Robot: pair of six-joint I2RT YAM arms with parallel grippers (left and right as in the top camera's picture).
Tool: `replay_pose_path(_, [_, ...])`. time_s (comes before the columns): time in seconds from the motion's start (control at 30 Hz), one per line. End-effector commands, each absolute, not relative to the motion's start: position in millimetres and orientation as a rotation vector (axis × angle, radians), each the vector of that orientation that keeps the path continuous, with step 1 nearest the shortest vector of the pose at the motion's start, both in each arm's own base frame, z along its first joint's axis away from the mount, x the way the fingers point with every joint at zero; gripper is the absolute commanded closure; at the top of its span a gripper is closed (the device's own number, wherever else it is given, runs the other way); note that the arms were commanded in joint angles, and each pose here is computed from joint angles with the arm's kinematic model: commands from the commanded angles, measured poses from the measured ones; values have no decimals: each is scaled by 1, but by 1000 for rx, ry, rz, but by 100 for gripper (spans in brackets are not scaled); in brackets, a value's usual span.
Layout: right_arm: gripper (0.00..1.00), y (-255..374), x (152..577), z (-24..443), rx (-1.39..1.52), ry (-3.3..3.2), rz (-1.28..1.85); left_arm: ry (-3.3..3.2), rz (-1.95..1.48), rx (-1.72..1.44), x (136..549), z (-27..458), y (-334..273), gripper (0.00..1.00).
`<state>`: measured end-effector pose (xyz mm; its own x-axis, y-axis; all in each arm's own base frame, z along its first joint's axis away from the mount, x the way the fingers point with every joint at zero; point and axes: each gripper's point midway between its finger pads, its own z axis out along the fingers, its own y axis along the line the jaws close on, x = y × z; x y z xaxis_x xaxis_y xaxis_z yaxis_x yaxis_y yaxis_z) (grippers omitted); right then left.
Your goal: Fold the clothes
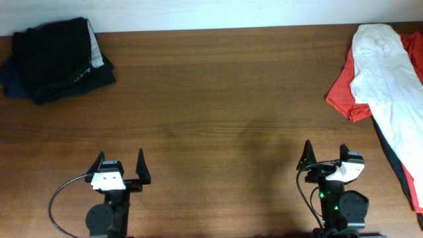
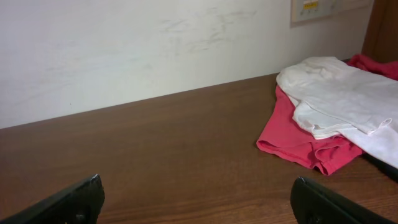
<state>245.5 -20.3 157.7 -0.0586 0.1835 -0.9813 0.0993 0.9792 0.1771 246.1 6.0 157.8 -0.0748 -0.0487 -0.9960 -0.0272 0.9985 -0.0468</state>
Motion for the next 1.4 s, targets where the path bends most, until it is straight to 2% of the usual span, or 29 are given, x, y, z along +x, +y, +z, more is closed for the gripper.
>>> replay_pose_path(0.0, [1,-21,246,154,214,1645,64,1652,-16,-70,246,156,8,1])
replay_pose_path(1.2, [1,-21,246,157,212,1629,67,1652,-16,-70,246,156,8,1])
replay_pose_path(1.23, [1,-14,247,170,214,1580,135,1652,-16,-70,246,156,8,1])
replay_pose_path(1.3, [1,20,245,186,230,1528,481,1652,-16,-70,246,156,8,1])
replay_pose_path(1.37, [1,55,236,180,220,1588,782,1652,-16,-69,246,156,8,1])
